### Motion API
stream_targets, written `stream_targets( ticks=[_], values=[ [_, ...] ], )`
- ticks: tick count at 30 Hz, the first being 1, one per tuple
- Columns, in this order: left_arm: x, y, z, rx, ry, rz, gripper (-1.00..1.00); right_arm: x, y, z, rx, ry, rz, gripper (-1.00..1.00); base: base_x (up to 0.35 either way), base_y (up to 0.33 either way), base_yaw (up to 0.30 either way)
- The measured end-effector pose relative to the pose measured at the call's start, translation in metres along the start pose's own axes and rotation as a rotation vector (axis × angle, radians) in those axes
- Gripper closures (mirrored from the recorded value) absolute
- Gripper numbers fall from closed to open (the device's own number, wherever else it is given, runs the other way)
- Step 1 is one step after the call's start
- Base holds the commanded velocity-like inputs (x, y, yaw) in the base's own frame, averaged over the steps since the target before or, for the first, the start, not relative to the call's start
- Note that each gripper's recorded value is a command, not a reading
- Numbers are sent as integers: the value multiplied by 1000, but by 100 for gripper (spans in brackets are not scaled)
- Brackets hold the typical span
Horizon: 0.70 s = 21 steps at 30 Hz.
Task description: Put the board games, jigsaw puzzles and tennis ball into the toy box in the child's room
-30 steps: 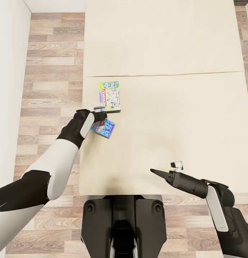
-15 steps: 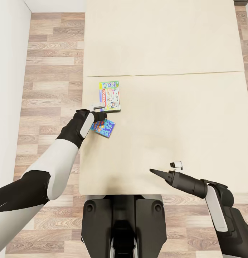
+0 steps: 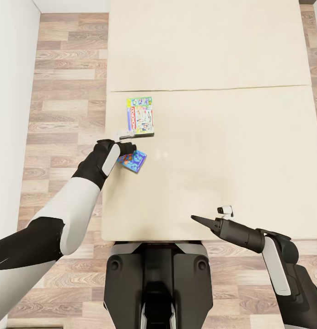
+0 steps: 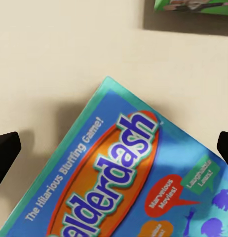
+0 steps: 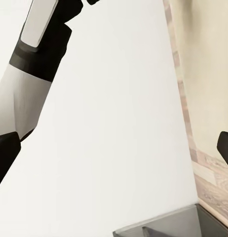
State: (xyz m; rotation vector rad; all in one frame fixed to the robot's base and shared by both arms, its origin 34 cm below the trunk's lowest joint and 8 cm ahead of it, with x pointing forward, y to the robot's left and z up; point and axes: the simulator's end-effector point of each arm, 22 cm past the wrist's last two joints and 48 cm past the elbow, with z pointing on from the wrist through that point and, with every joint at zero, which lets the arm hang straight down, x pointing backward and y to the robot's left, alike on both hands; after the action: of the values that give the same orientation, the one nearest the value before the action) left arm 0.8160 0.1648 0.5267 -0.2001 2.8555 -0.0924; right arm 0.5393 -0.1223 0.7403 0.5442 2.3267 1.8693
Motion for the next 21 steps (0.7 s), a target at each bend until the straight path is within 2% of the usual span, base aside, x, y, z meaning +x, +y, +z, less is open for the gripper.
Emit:
stream_targets(
  ticks=[10, 21],
  values=[
    [0, 0, 0, -1, 0, 1, -100, 0, 0, 0, 1, 1, 0, -100, -12, 0, 0],
    [0, -1, 0, -2, 1, 2, -100, 0, 0, 1, 0, 1, 1, -100, -131, 0, 0]
  ],
)
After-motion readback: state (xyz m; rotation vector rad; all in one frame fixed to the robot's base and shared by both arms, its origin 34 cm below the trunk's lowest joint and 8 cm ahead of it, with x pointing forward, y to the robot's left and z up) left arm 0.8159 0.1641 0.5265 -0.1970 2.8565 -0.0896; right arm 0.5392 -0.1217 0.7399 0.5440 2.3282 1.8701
